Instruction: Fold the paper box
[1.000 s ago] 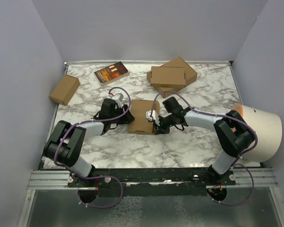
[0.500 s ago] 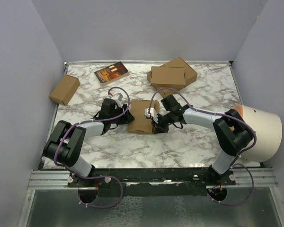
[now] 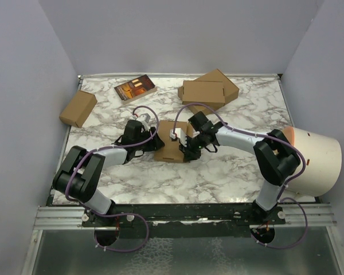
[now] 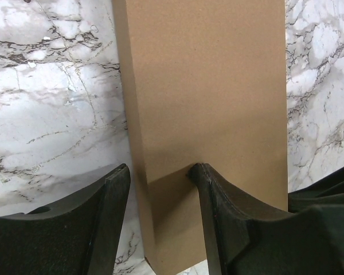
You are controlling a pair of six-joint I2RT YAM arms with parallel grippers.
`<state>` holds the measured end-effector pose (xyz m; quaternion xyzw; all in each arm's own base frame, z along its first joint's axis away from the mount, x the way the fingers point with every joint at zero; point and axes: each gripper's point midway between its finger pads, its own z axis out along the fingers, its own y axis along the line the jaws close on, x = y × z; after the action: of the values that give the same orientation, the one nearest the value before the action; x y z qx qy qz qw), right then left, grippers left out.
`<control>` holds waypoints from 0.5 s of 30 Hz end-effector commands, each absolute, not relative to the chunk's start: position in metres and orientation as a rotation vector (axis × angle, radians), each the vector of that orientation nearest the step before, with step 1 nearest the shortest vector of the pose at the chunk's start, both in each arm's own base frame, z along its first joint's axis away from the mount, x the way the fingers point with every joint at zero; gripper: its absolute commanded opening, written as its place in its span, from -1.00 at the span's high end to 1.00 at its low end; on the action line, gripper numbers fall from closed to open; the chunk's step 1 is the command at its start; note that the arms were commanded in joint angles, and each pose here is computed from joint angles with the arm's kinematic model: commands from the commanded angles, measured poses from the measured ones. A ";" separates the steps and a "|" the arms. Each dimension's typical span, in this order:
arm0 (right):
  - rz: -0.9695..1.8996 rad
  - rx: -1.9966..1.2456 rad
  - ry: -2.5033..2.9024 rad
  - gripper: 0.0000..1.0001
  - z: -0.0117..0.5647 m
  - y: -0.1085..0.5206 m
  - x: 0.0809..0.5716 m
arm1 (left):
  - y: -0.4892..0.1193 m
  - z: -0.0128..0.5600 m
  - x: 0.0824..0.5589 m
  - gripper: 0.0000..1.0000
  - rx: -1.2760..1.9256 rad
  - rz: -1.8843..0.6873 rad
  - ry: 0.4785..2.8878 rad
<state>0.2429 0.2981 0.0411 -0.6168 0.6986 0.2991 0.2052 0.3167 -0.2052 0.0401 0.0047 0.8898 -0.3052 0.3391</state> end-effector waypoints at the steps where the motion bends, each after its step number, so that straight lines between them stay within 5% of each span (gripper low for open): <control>1: 0.803 -1.731 1.901 0.75 0.050 0.304 0.250 | -0.201 0.019 0.299 -0.05 0.034 -0.749 2.422; 15: 0.868 -1.721 1.789 0.41 0.078 0.292 0.246 | -0.199 0.021 0.304 -0.05 0.047 -0.724 2.418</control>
<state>0.2480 0.2919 0.0569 -0.6231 0.6846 0.3042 0.2248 0.3166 -0.2054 0.0404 0.0112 0.8930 -0.2995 0.3357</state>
